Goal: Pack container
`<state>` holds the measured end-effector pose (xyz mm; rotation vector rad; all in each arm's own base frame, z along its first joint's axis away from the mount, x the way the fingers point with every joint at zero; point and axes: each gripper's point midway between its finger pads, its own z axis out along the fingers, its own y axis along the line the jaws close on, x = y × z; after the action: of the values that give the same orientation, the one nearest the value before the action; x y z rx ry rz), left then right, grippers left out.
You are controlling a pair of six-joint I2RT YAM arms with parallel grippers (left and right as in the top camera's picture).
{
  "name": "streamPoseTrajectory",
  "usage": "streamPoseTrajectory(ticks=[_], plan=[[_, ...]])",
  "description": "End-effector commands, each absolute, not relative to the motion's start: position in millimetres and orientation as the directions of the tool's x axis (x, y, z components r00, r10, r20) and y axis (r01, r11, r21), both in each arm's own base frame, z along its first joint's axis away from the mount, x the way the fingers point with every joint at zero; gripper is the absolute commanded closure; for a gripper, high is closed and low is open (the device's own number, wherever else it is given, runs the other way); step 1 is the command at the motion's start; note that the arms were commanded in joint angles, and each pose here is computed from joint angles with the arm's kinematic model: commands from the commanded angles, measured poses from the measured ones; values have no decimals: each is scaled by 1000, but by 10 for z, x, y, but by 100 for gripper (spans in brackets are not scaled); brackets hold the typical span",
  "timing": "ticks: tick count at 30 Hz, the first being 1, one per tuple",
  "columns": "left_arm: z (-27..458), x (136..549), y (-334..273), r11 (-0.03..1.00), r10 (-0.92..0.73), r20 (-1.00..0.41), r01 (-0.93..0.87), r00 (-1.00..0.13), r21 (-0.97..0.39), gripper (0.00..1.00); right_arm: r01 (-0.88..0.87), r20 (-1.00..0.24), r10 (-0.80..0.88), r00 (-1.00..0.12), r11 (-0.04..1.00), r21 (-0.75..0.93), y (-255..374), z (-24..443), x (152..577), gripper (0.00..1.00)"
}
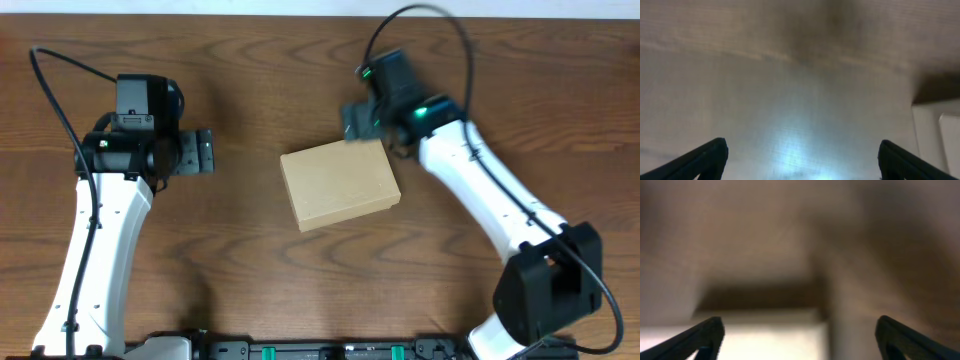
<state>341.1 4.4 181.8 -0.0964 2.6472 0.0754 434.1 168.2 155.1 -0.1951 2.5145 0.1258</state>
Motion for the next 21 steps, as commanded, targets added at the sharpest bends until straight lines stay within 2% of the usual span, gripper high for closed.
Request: streamPoseTrajectory(ticks=[1, 6, 9, 10, 13, 16, 21], plan=[[1952, 3535, 106, 994, -52, -538, -98, -841, 58, 5, -69, -644, -107, -758, 994, -84, 1035, 1710, 4663, 1], [2153, 3806, 130, 992, -54, -649, -116, -759, 53, 5, 140, -683, 60, -728, 988, -63, 110, 1794, 4871, 1], [2280, 3937, 172, 988, -56, -705, -139, -707, 60, 5, 277, -688, 189, -701, 961, -19, -351, 1846, 4825, 7], [2312, 3957, 168, 985, -102, -718, -170, -688, 24, 5, 342, -696, 252, -672, 940, 10, -548, 1933, 4752, 8], [2221, 3834, 141, 972, -196, -707, -231, -680, -47, 5, 381, -745, 276, -607, 924, 32, -697, 2174, 4534, 10], [2108, 3625, 108, 972, -199, -718, -226, -666, -60, 4, 383, -803, 262, -535, 923, 46, -705, 2326, 4266, 9], [2061, 3137, -14, 978, -202, -780, -155, -592, -136, 5, 327, -851, 228, -473, 942, 71, -606, 2272, 3708, 7]])
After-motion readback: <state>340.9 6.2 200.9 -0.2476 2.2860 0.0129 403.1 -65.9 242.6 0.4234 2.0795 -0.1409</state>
